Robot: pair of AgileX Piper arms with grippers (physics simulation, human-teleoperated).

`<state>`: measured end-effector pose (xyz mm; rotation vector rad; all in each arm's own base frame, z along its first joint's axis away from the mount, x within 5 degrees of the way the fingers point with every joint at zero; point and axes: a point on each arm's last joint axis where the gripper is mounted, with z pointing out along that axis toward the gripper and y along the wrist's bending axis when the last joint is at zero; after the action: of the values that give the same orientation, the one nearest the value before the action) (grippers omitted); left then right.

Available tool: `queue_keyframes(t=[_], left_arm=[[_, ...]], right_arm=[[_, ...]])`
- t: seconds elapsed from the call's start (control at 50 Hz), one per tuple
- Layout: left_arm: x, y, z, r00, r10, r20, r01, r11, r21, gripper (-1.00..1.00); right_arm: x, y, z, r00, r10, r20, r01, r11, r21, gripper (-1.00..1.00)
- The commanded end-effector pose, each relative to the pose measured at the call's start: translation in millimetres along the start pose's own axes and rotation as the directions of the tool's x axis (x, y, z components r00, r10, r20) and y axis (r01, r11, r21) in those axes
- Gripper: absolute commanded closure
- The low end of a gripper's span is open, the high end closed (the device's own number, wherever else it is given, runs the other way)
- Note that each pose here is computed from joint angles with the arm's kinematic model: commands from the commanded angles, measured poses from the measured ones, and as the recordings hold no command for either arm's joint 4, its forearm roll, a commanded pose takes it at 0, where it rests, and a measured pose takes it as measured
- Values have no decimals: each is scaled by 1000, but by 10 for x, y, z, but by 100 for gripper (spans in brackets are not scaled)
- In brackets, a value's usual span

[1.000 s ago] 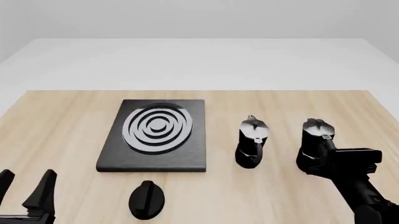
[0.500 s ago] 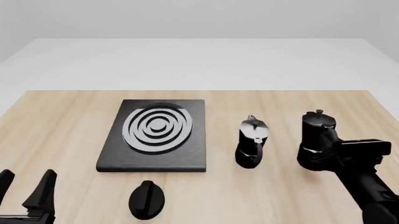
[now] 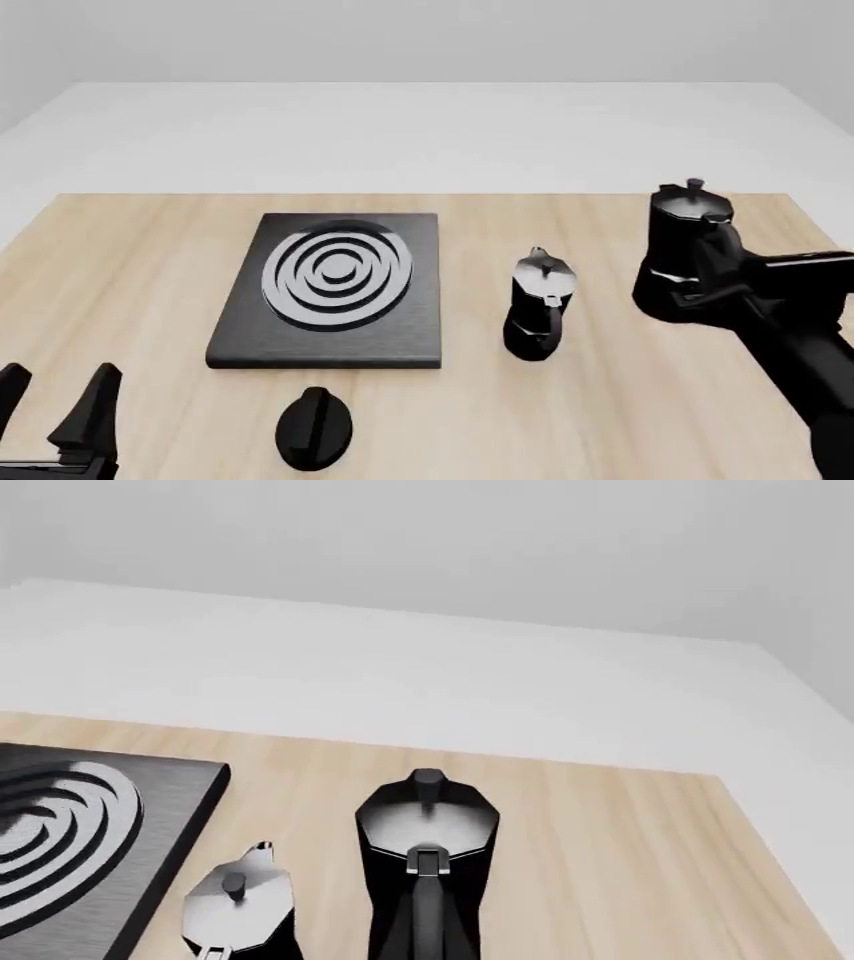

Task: Put the right moka pot on the stove.

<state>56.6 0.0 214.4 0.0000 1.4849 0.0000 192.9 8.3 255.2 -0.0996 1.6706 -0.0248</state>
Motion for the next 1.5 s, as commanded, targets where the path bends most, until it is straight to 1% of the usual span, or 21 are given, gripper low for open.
queue_keyframes(t=[0.02, 0.12, 0.2, 0.24, 0.26, 0.28, 0.48, 0.52, 0.56, 0.7, 0.76, 0.84, 0.88, 0.96, 1.08, 1.2, 1.36, 1.38, 1.4, 1.42, 1.5], left_arm=[[0, 0, 0, 1000, 0, 0, 0, 1000, 0, -100], [0, 0, 0, 1000, 0, 0, 0, 1000, 0, -100], [0, 0, 0, 1000, 0, 0, 0, 1000, 0, -100], [0, 0, 0, 1000, 0, 0, 0, 1000, 0, -100], [0, 0, 0, 1000, 0, 0, 0, 1000, 0, -100], [0, 0, 0, 1000, 0, 0, 0, 1000, 0, -100], [0, 0, 0, 1000, 0, 0, 0, 1000, 0, -100], [0, 0, 0, 1000, 0, 0, 0, 1000, 0, -100], [0, 0, 0, 1000, 0, 0, 0, 1000, 0, -100], [0, 0, 0, 1000, 0, 0, 0, 1000, 0, -100], [0, 0, 0, 1000, 0, 0, 0, 1000, 0, -100], [0, 0, 0, 1000, 0, 0, 0, 1000, 0, -100], [0, 0, 0, 1000, 0, 0, 0, 1000, 0, -100], [0, 0, 0, 1000, 0, 0, 0, 1000, 0, -100], [0, 0, 0, 1000, 0, 0, 0, 1000, 0, -100], [0, 0, 0, 1000, 0, 0, 0, 1000, 0, -100], [0, 0, 0, 1000, 0, 0, 0, 1000, 0, -100], [0, 0, 0, 1000, 0, 0, 0, 1000, 0, -100], [0, 0, 0, 1000, 0, 0, 0, 1000, 0, -100], [0, 0, 0, 1000, 0, 0, 0, 1000, 0, -100], [0, 0, 0, 1000, 0, 0, 0, 1000, 0, -100]], right_arm=[[-478, 35, -93, 993, 19, 114, -16, 999, -31, 100], [-589, 92, -103, 991, 24, 131, -15, 998, -65, 100], [-633, 130, -88, 989, 37, 145, -25, 996, -86, 100], [-657, 168, -85, 987, 44, 157, -27, 994, -106, 100], [-694, 154, -139, 982, 42, 186, -24, 995, -102, 100], [-710, 164, -132, 982, 36, 185, -16, 994, -106, 100], [-784, 271, -56, 977, 60, 203, -28, 987, -159, 100], [-826, 277, -94, 970, 93, 224, -55, 984, -172, 100], [-848, 316, -67, 973, 78, 219, -36, 982, -186, 100], [-912, 374, -39, 967, 96, 237, -44, 976, -214, 100], [-947, 396, -24, 964, 114, 241, -58, 972, -228, 100], [-1046, 480, -38, 957, 127, 261, -54, 961, -270, 100], [-1080, 515, -10, 956, 123, 265, -45, 959, -281, 100], [-1145, 634, 57, 957, 122, 262, -33, 947, -320, 100], [-1161, 782, 152, 959, 121, 255, -21, 932, -363, 100], [-1143, 912, 275, 962, 133, 238, -30, 919, -393, 100], [-1164, 1030, 409, 964, 141, 226, -36, 909, -415, 100], [-1174, 1071, 435, 964, 143, 223, -36, 905, -424, 100], [-1181, 1113, 394, 959, 163, 231, -45, 895, -445, 100], [-1169, 1114, 445, 963, 147, 224, -36, 900, -435, 100], [-1182, 1210, 499, 964, 133, 230, -16, 892, -451, 100]])
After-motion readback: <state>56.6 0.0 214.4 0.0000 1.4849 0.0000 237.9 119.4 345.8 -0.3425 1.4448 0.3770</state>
